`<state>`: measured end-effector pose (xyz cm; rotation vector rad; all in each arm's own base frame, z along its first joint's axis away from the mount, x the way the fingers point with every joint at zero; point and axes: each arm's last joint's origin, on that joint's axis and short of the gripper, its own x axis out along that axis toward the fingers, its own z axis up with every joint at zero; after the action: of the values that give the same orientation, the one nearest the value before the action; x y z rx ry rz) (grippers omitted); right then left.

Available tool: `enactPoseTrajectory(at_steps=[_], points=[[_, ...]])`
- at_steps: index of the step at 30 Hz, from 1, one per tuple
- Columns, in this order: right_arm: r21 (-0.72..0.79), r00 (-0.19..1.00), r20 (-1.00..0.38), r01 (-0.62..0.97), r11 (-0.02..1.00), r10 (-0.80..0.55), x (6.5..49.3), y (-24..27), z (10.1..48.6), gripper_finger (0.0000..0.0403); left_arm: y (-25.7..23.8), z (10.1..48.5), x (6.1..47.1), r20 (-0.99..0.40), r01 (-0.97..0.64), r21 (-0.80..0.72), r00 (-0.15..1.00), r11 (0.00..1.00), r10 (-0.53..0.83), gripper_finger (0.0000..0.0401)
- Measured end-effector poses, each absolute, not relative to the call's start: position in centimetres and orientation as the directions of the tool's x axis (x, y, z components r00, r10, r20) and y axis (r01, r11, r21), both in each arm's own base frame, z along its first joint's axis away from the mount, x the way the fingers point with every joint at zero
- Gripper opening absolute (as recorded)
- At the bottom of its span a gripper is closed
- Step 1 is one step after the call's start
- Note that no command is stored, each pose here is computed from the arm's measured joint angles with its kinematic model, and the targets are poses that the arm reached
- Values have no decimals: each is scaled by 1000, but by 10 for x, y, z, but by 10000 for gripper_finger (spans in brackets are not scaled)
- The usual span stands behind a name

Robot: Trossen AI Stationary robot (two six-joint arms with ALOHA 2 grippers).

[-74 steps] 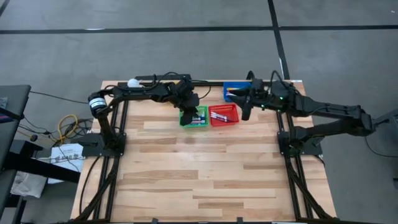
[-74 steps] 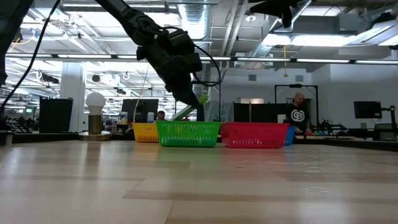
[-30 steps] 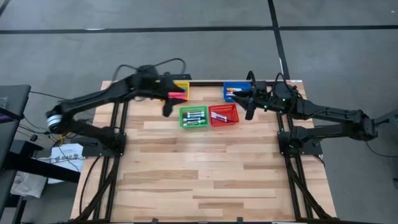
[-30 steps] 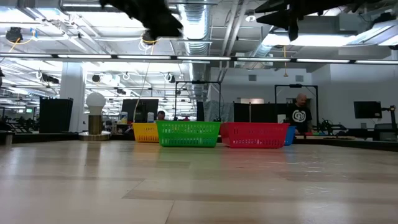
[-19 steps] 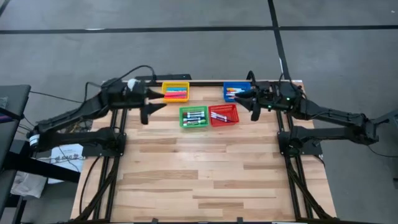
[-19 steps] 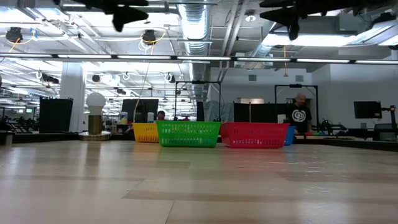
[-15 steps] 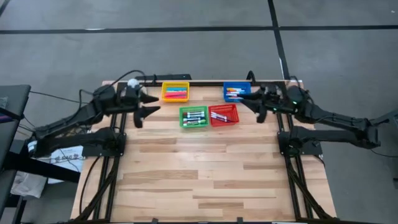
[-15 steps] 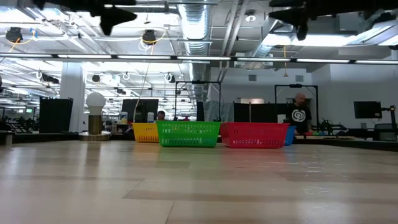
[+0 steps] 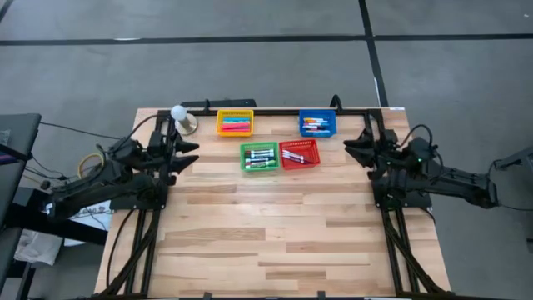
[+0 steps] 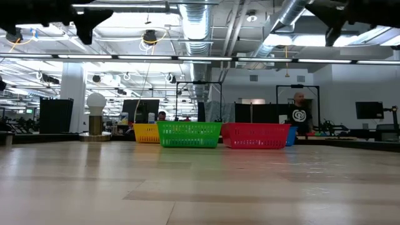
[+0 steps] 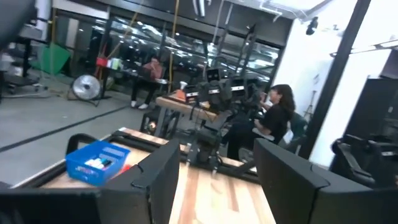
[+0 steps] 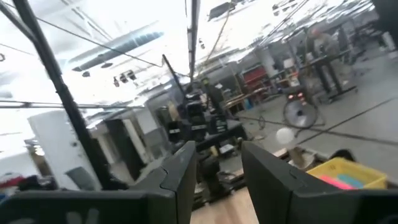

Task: Pick & Place Markers
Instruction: Return to Home Position

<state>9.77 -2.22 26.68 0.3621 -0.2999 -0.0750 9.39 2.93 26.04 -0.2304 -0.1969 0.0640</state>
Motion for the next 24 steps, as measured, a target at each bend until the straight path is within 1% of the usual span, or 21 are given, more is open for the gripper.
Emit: enactPoseTrajectory(at_steps=[3,5,10,13,16,19,22,24], points=[[392,952,277,9,920,-128,95,-19,254,118,27,247,94,176,-18,-239,983,971,61,204],[411,950,271,31,911,-154,94,-19,246,118,26,238,96,156,-6,-263,987,965,49,204],[451,935,220,155,879,-277,97,-19,221,118,25,218,100,118,-4,-280,992,960,38,204],[463,920,193,220,858,-340,99,-19,211,118,27,204,102,96,-56,-286,992,957,87,204],[466,925,164,234,853,-343,100,-19,202,118,29,189,104,109,-96,-298,985,950,133,204],[472,933,165,210,856,-319,101,-17,201,118,29,181,104,143,-85,-306,981,948,134,204],[468,936,190,179,865,-297,99,-15,203,118,29,182,104,147,-70,-302,982,951,119,204],[466,931,217,165,869,-293,96,-15,205,118,28,182,104,151,-33,-293,985,956,80,204]])
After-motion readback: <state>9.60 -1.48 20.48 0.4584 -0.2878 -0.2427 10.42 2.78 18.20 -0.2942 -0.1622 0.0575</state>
